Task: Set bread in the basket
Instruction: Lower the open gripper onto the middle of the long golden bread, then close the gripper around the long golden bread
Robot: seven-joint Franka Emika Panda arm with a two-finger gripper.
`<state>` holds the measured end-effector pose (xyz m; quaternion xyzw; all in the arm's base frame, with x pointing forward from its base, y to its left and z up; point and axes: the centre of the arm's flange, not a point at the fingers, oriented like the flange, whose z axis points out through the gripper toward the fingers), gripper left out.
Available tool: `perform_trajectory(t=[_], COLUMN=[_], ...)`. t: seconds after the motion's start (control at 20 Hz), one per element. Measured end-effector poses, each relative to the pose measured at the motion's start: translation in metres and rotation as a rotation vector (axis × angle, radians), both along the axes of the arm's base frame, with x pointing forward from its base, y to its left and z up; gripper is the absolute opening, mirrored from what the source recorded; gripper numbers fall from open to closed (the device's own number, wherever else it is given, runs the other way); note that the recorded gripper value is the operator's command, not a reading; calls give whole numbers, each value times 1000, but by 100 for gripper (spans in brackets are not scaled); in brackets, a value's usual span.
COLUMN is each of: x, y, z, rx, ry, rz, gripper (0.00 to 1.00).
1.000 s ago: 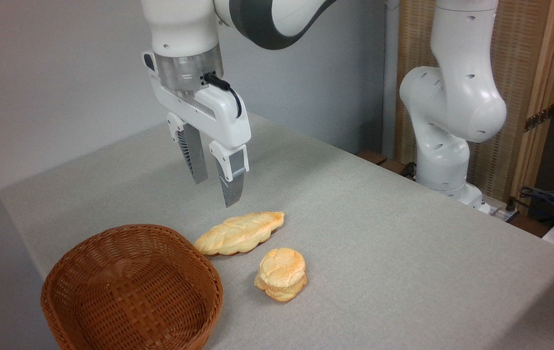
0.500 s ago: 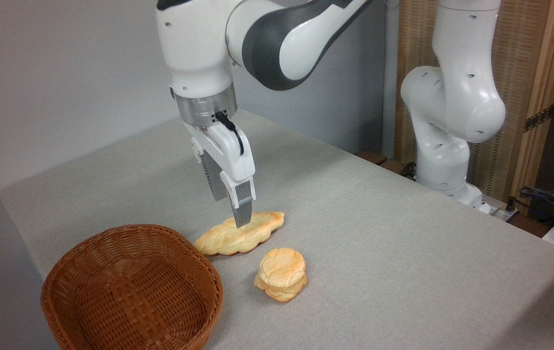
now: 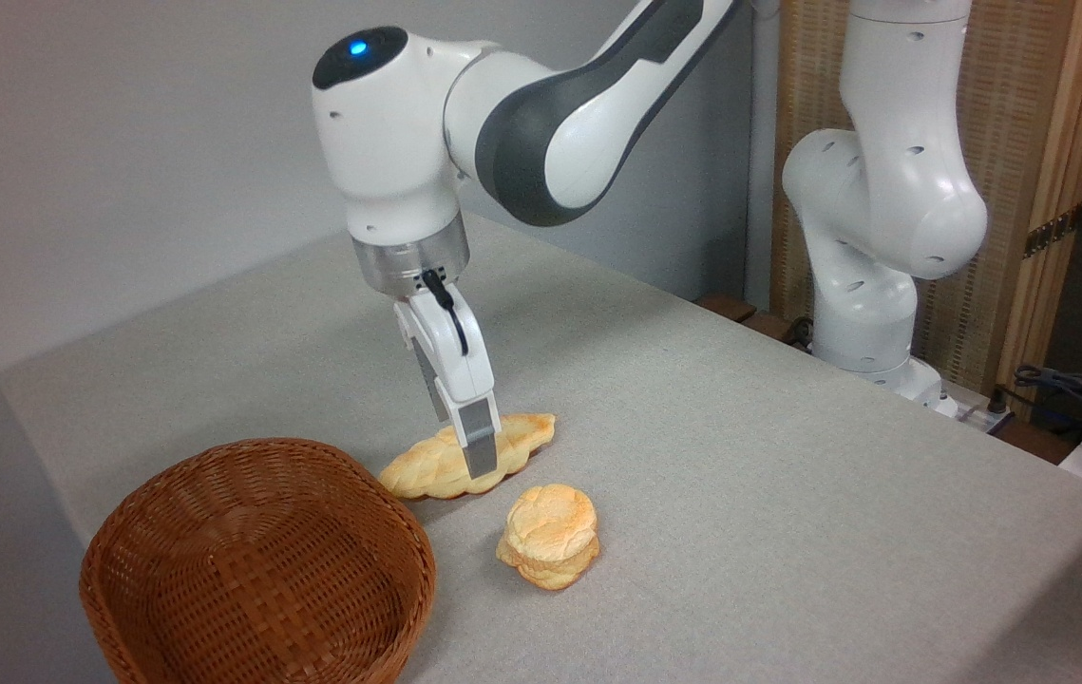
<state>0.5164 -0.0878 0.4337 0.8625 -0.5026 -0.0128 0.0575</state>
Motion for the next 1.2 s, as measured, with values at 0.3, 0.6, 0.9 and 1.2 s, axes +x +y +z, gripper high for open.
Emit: perform_trajectory(t=[0.3,0.6,0.9,1.2], x=[7,7,8,8], y=[-11,-20,-21,-22], z=[-20,-26,-26,-26], rx=[9,12,11,11], ry=[-2,3,0,-1], rz=[-15,-30,-32,-33], gripper=[100,56,32,32])
